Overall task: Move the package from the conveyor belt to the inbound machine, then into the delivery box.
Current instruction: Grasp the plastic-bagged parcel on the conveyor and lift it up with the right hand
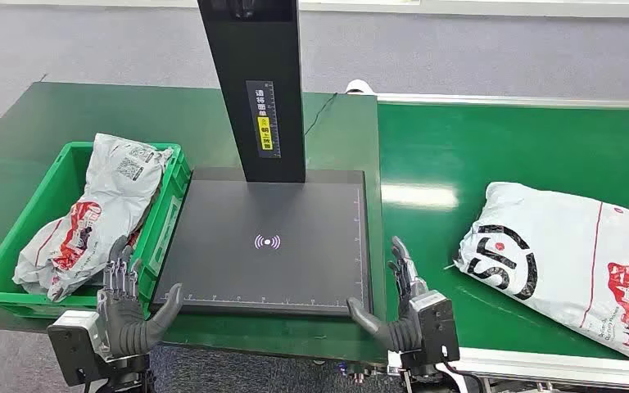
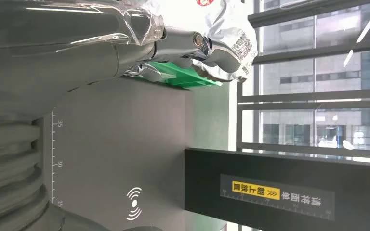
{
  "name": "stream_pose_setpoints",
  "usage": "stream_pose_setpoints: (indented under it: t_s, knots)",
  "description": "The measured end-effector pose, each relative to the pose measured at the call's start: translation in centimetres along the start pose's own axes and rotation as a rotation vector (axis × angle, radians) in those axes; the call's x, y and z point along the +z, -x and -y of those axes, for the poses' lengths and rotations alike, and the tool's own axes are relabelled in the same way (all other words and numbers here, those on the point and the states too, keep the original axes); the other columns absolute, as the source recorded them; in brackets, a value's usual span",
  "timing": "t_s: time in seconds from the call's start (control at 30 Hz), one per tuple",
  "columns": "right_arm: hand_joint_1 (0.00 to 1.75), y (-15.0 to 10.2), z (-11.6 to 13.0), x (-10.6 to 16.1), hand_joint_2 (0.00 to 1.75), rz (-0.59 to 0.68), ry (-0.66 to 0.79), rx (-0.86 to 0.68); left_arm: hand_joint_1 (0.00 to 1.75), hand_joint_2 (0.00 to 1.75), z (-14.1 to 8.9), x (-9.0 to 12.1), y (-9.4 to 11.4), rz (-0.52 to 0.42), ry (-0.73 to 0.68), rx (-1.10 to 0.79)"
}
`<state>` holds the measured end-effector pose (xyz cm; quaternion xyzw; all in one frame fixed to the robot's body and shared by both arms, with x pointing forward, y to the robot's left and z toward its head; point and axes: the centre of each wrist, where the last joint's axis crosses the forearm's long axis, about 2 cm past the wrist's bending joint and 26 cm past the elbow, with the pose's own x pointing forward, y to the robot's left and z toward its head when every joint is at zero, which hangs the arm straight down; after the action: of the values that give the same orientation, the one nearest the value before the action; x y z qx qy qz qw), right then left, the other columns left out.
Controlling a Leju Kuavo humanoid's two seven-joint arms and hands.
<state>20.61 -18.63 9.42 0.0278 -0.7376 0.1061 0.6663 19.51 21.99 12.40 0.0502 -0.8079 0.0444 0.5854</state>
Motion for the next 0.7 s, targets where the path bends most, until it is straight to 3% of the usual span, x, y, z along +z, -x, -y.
stream_pose_setpoints:
  t_s: [0.13, 0.3, 0.7]
  knots:
    - [0.00, 0.1, 1.5, -0.4, 1.75, -0.014, -0.008, 0.119, 0.00, 1.75, -0.1, 0.1, 0.0, -0.002, -0.001, -0.003]
    - [0.00, 0.5, 5.2, -1.6, 1.75, -0.025, 0.016, 0.140, 0.00, 1.75, -0.4, 0.4, 0.2, -0.009, -0.010, -0.007]
    - [0.00, 2.1, 14.3, -2.9, 1.75, -0.162, 0.272, 0.251, 0.00, 1.75, -0.6, 0.5, 0.2, -0.016, -0.006, -0.007]
